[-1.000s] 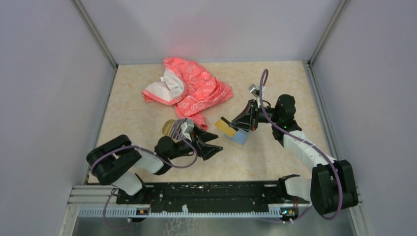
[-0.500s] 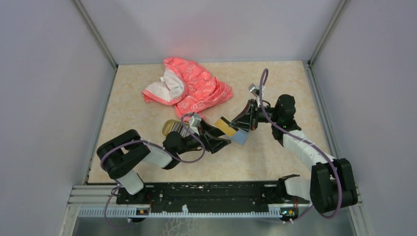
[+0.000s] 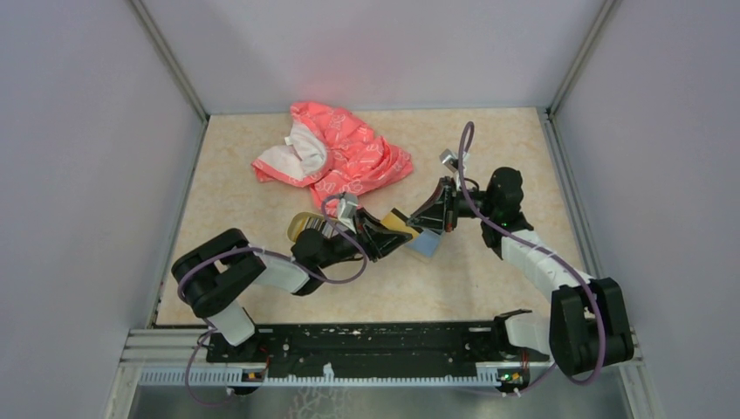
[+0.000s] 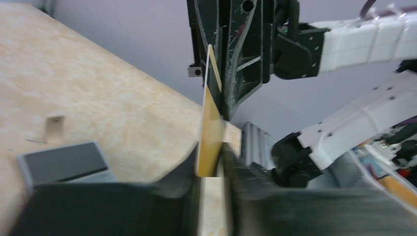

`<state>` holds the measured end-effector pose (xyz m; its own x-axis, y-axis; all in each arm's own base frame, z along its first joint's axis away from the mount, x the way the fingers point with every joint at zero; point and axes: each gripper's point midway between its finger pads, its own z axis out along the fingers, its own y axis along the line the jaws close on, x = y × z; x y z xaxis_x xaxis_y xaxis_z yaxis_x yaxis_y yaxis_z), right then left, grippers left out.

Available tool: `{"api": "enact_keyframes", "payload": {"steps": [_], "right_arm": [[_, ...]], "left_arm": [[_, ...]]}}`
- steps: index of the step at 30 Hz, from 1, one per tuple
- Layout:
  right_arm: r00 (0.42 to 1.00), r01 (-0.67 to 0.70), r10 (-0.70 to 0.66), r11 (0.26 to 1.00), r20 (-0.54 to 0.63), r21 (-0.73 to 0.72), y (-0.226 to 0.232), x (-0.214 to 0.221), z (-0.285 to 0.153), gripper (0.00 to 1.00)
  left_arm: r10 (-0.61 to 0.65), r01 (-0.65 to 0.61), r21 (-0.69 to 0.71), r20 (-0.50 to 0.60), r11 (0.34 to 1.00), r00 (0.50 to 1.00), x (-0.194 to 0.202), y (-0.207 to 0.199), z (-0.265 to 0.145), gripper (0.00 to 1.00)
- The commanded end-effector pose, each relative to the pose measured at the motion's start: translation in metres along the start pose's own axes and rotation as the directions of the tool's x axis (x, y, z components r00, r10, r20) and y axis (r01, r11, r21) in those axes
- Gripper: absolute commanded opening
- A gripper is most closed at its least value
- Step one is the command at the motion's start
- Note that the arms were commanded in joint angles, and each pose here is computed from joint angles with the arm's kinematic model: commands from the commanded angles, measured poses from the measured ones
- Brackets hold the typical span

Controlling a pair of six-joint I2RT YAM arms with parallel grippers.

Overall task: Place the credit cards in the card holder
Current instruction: Insert the credit card into the card holder.

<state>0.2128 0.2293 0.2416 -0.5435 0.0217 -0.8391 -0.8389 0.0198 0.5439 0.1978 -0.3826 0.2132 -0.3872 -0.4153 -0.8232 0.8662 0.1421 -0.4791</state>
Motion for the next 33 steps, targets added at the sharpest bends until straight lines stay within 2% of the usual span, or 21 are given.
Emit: {"api": "enact_keyframes", "payload": {"steps": [1, 2, 4, 5, 9, 11, 13, 17, 21, 27, 33], "right_arm": [[0.998, 0.062, -0.062, 0.998, -0.002, -0.025, 0.005, -0.004, 0.0, 0.0], [0.998, 0.065, -0.065, 0.998, -0.003, -0.026, 0.005, -0.003, 0.0, 0.0], [0.997, 0.08, -0.08, 0.996, -0.013, -0.037, 0.006, -0.003, -0.001, 0.0], [0.995, 0.099, -0.1, 0.994, -0.022, -0.046, 0.007, -0.002, -0.001, 0.07], [0.976, 0.2, -0.201, 0.979, -0.087, -0.029, 0.006, -0.003, -0.005, 0.48], [0.931, 0.336, -0.332, 0.942, -0.154, 0.0, 0.003, -0.001, -0.011, 0.6], [0.904, 0.392, -0.38, 0.919, -0.195, 0.03, 0.0, -0.002, -0.015, 0.65], [0.894, 0.404, -0.393, 0.915, -0.214, 0.009, -0.001, 0.008, -0.017, 0.67], [0.888, 0.398, -0.401, 0.915, -0.227, -0.06, 0.005, 0.02, -0.013, 0.65], [0.885, 0.375, -0.391, 0.92, -0.254, -0.112, 0.007, 0.037, -0.003, 0.62], [0.883, 0.347, -0.363, 0.932, -0.296, -0.107, -0.001, 0.051, 0.005, 0.58]], "left_arm": [[0.052, -0.091, 0.172, 0.218, 0.981, 0.975, -0.056, -0.042, 0.005, 0.07], [0.053, -0.093, 0.181, 0.212, 0.979, 0.976, -0.056, -0.043, 0.005, 0.0], [0.042, -0.08, 0.195, 0.192, 0.978, 0.981, -0.053, -0.043, 0.003, 0.0], [0.038, -0.073, 0.204, 0.17, 0.976, 0.985, -0.049, -0.043, 0.001, 0.0], [0.013, -0.017, 0.203, 0.018, 0.979, 1.0, -0.025, -0.031, -0.015, 0.0], [0.001, 0.021, 0.183, -0.118, 0.983, 0.993, -0.003, -0.023, -0.026, 0.0], [-0.006, 0.052, 0.156, -0.281, 0.986, 0.96, 0.02, -0.015, -0.039, 0.0], [0.042, 0.026, 0.117, -0.546, 0.993, 0.837, 0.052, -0.004, -0.057, 0.0], [0.062, 0.005, 0.097, -0.672, 0.995, 0.738, 0.063, 0.002, -0.072, 0.0], [0.073, -0.018, 0.083, -0.728, 0.996, 0.682, 0.062, 0.007, -0.07, 0.0], [0.087, -0.016, 0.103, -0.735, 0.995, 0.672, 0.062, 0.003, -0.063, 0.0]]}}
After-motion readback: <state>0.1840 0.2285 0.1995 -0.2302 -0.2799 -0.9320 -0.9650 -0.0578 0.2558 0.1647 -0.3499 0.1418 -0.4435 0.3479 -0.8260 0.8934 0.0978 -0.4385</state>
